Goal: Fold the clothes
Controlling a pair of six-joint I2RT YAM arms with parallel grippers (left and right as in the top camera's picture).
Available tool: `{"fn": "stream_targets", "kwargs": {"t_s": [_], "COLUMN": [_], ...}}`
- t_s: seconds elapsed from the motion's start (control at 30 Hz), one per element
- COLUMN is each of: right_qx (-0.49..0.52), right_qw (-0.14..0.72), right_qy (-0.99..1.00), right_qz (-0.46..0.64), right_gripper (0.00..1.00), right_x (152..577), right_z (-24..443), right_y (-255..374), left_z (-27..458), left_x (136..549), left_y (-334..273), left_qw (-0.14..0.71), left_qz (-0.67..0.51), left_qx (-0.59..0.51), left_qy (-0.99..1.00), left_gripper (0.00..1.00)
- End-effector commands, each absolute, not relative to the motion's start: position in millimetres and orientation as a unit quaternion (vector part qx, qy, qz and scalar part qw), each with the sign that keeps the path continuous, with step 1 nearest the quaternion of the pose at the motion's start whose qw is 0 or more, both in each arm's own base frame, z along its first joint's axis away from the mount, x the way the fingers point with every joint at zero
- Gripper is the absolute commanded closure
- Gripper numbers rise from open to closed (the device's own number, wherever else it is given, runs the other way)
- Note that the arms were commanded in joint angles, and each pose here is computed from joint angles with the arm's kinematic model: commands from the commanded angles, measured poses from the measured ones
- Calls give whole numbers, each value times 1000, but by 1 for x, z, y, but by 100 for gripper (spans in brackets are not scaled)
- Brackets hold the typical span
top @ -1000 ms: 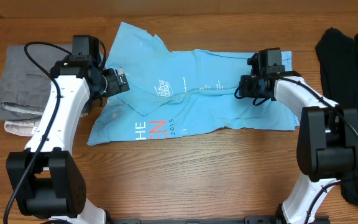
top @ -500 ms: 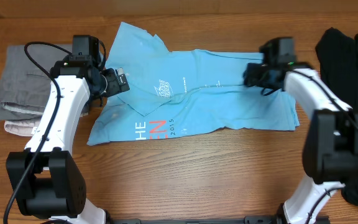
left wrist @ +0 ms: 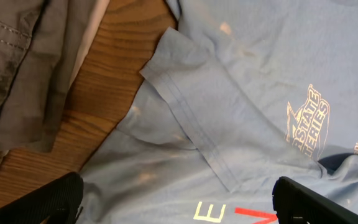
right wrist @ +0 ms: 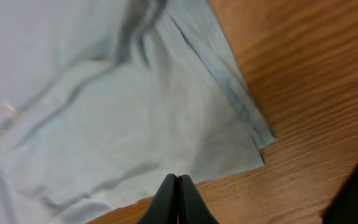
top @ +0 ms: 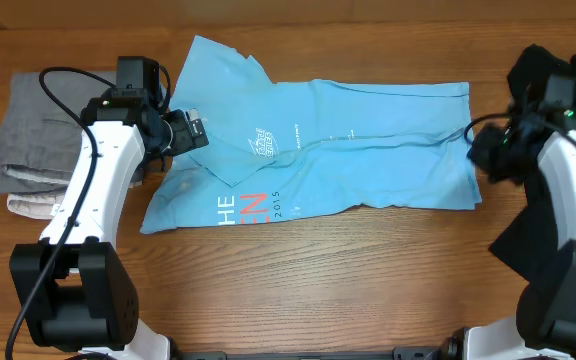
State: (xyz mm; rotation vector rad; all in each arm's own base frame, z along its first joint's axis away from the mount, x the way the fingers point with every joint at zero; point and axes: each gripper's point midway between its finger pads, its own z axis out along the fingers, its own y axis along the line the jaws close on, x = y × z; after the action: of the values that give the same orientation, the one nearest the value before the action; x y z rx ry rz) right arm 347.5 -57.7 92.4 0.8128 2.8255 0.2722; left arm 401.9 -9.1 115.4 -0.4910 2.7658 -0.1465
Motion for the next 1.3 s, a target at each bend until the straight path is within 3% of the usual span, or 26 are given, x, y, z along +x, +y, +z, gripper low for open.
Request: {"fn": "stream_targets", "kwargs": {"t_s": [0.0,0.2,0.53,0.9,1.07,1.27], "right_qx": [282,315,318,386,400,390], "right_qw": [66,97,117,47,57,121], "right_qy": [953,943,941,919,913,913], "right_qz": [93,46,10,-60,-51,24], "right_gripper": [96,96,96,96,95,87], "right_x": [330,322,308,257,267,326], "right_z": [62,19,-14,-20,-10,64], "right_y": [-53,-71,-81,-115,-118,-114], "left_z": [119,119,119,119,119,119], "left_x": [402,402,402,402,402,402], "left_y": [-8,-8,-8,-8,-8,-8], "left_qw": [169,169,169,169,169,169], "left_qz": [-53,-53,-53,-53,-53,-53], "left_qx": [-170,-170,-170,-170,-170,-170], "left_qy": [969,969,969,969,969,969], "left_gripper": [0,0,0,0,0,0]}}
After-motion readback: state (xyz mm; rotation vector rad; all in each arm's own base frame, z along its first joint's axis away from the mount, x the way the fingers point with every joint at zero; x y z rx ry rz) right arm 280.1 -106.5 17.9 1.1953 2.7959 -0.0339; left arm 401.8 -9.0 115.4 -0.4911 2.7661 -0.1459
